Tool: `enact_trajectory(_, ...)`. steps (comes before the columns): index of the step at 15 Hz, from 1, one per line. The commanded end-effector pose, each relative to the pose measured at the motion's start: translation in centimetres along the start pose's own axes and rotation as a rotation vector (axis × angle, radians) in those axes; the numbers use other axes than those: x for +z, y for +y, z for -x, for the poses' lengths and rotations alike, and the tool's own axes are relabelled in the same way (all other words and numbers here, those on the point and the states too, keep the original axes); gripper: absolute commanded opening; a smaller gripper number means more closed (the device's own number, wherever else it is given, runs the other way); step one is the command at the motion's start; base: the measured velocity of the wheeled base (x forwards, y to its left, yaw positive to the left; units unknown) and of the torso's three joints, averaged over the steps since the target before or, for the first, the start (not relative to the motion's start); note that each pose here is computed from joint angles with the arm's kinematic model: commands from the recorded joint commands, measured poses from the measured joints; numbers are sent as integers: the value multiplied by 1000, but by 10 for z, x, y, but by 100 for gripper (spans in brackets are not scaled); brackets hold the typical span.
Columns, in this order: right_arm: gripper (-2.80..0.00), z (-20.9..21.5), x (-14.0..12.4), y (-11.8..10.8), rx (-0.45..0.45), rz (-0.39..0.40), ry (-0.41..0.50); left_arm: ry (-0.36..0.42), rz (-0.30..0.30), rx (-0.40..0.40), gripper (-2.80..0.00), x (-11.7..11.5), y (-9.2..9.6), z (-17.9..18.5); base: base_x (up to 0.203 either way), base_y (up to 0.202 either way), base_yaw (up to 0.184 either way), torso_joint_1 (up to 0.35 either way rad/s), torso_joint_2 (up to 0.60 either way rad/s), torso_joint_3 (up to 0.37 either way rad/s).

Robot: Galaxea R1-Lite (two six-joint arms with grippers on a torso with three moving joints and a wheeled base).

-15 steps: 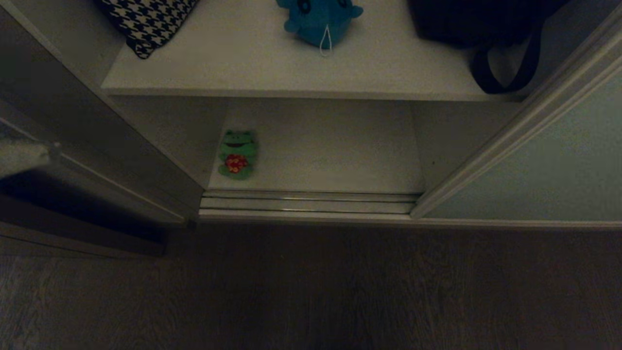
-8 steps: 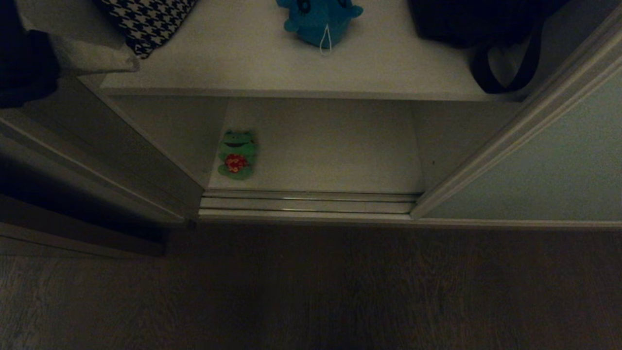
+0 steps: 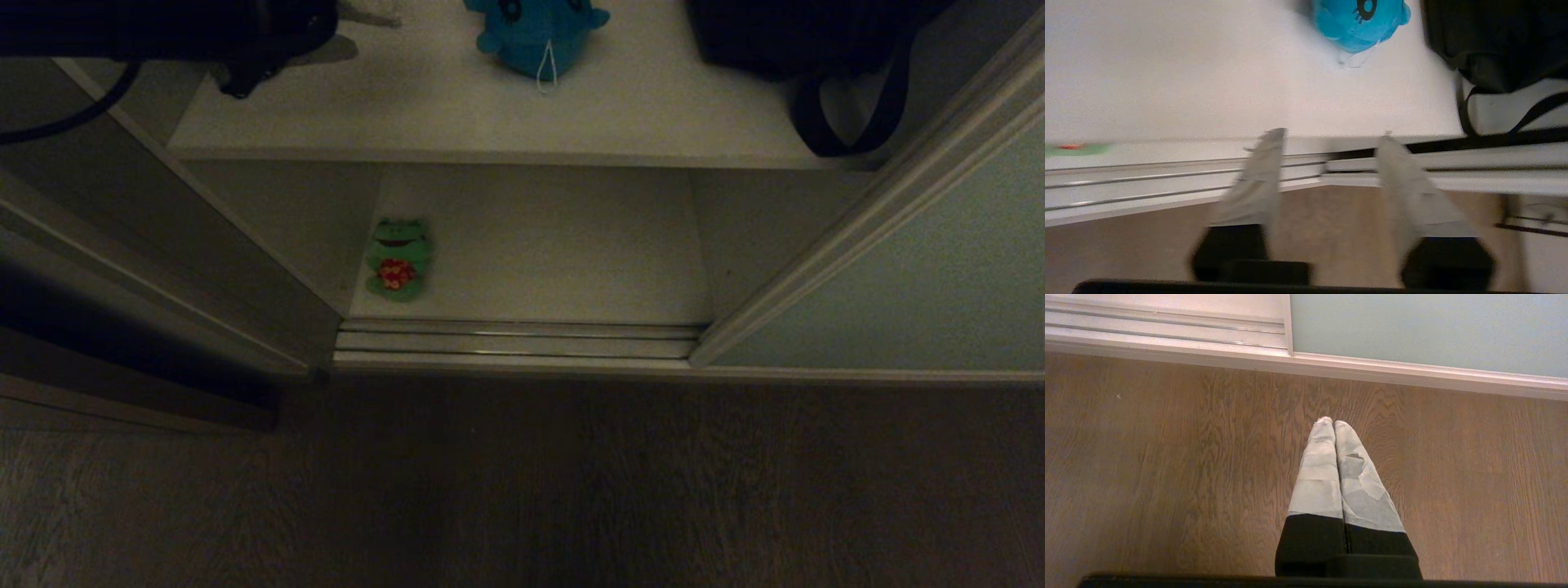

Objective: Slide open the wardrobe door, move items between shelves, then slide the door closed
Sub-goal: Place the blue doll on the lower shelf

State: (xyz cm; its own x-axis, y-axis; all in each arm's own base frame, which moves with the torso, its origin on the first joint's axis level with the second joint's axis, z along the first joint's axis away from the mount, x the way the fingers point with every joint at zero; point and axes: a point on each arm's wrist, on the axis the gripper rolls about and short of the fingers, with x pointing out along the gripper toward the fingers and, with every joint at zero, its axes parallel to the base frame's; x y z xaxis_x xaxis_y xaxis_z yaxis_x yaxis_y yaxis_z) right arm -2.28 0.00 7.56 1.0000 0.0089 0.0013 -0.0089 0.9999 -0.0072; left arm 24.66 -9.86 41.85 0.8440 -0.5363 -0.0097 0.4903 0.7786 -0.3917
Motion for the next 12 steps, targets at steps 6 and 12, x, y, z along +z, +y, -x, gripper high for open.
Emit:
enact_trajectory(6,-280,0,0,0,2,0,-1,-77,106,-63,0,-18,1,-67,0,0,0,0,0,0)
enact_trajectory(12,-280,0,0,0,1,1,-1,-148,107,-100,0,-35,15,-110,0,0,0,0,0,0)
